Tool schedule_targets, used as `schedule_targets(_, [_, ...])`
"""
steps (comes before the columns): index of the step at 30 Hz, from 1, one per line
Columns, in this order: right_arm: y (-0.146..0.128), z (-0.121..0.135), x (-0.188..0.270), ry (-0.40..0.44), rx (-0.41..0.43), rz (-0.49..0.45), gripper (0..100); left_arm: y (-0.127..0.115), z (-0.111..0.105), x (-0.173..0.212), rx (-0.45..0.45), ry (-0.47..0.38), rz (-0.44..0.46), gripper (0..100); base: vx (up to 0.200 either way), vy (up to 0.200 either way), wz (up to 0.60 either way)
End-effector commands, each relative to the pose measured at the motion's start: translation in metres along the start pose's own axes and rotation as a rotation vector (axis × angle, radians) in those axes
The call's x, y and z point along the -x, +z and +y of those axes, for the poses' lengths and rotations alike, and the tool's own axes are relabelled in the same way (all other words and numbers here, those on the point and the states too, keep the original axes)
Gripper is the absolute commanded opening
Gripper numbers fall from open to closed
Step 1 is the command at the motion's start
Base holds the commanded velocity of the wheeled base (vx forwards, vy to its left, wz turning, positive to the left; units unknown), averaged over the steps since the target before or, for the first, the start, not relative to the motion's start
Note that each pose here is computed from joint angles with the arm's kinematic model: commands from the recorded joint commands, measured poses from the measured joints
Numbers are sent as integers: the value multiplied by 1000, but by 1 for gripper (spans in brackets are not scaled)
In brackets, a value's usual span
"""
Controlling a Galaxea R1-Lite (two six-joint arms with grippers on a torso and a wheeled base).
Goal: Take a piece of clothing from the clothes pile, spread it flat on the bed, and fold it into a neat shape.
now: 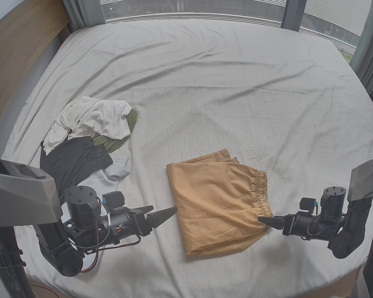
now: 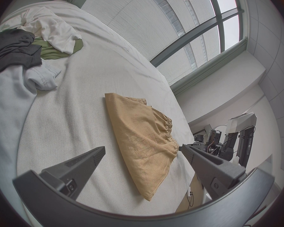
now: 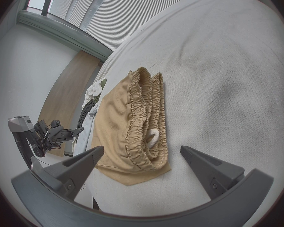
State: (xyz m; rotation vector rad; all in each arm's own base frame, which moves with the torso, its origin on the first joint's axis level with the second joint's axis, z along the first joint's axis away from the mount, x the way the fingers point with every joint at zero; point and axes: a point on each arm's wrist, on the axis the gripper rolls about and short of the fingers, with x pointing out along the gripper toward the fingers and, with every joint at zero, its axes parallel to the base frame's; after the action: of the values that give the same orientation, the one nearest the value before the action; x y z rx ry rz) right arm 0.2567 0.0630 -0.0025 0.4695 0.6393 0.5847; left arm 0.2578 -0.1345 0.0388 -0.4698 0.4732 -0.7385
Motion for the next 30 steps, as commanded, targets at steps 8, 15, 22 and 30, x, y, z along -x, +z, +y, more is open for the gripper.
schedule_targets(8, [-10, 3, -28, 44, 13, 48, 100, 0, -1, 0, -2, -3, -1, 100, 0, 0, 0])
schedule_targets(15, [-11, 4, -42, 71, 29, 52, 100, 0, -1, 0, -2, -4, 0, 100, 0, 0, 0])
schedule_targets(22, [-8, 13, -51, 113, -24, 47, 100, 0, -2, 0, -1, -5, 1, 100, 0, 0, 0])
schedule_targets(30, [-4, 15, -56, 135, -63, 38, 100, -1, -2, -1, -1, -6, 3, 100, 0, 0, 0])
